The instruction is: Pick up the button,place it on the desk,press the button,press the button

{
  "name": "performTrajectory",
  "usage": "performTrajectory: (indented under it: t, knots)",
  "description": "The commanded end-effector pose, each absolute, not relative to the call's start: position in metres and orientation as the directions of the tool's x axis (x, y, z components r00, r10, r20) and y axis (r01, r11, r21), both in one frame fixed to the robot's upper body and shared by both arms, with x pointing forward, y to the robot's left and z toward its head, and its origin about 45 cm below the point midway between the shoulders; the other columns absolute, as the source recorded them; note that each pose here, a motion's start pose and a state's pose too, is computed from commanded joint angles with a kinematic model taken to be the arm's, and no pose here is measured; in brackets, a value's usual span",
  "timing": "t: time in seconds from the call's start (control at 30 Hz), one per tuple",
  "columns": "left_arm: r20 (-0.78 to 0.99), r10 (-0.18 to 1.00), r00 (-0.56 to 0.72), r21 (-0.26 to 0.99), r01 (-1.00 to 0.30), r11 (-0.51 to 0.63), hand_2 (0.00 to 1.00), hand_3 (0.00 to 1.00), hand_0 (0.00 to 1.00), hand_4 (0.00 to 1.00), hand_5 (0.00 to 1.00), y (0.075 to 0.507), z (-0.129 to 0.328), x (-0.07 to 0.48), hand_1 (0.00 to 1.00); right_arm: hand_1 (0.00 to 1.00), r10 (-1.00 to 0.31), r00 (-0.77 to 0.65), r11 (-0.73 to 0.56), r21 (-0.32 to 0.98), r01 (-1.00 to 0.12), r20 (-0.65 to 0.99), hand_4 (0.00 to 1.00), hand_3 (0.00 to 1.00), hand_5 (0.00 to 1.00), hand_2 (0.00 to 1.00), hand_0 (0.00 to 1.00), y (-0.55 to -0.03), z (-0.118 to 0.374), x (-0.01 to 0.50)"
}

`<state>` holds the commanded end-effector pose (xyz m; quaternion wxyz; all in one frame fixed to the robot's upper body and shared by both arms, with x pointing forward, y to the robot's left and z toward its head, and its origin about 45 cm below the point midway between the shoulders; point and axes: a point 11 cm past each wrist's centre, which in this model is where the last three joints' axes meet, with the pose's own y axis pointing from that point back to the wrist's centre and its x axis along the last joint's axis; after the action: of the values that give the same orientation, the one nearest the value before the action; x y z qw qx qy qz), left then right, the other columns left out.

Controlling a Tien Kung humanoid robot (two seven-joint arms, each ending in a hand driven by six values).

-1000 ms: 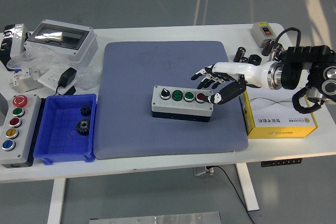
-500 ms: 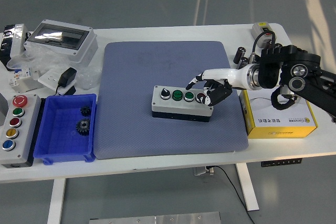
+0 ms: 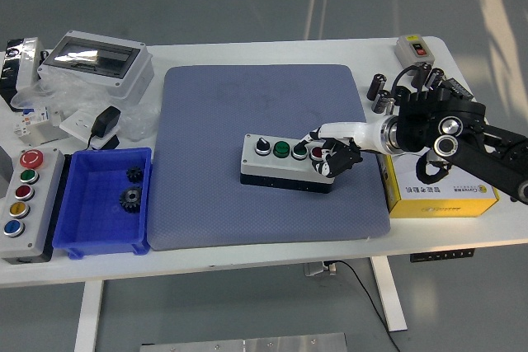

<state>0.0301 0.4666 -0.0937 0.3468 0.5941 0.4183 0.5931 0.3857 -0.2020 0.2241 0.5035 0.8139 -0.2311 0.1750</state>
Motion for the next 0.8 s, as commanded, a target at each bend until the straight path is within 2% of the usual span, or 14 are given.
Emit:
performTrajectory:
  t: [0.23,0.43,0.63,0.73,0.8]
  knots:
    - [0.413,0.909,-0.055,0.909,0.084,-0.408,0.523,0.588,0.628,0.585,0.222,0.466,-0.094,0.03,0.482,0.099,-0.219,0.828,-0.408,0.722,-0.558,0.516,0.232,0.833,0.036,0.2,0.002,-0.2,0.225,0.385]
    - [0.412,0.909,-0.056,0.909,0.087,-0.407,0.523,0.588,0.628,0.585,0.223,0.465,-0.094,0.029,0.481,0.096,-0.259,0.833,-0.512,0.661,-0.548,0.49,0.226,0.826,0.038,0.199,0.002,-0.195,0.256,0.382]
    - [0.409,0.911,-0.057,0.911,0.089,-0.403,0.523,0.588,0.628,0.585,0.222,0.463,-0.095,0.027,0.481,0.095,-0.239,0.837,-0.54,0.649,-0.536,0.493,0.239,0.818,0.037,0.198,0.002,-0.206,0.268,0.367]
    - [0.404,0.913,-0.056,0.913,0.094,-0.398,0.523,0.588,0.628,0.585,0.222,0.46,-0.097,0.024,0.481,0.095,-0.31,0.792,-0.559,0.573,-0.6,0.526,0.239,0.818,0.037,0.198,0.002,-0.204,0.272,0.367]
    - [0.398,0.916,-0.055,0.915,0.098,-0.391,0.523,0.588,0.628,0.585,0.223,0.456,-0.099,0.021,0.482,0.094,-0.401,0.736,-0.56,0.49,-0.668,0.545,0.256,0.801,0.03,0.195,0.002,-0.205,0.272,0.371]
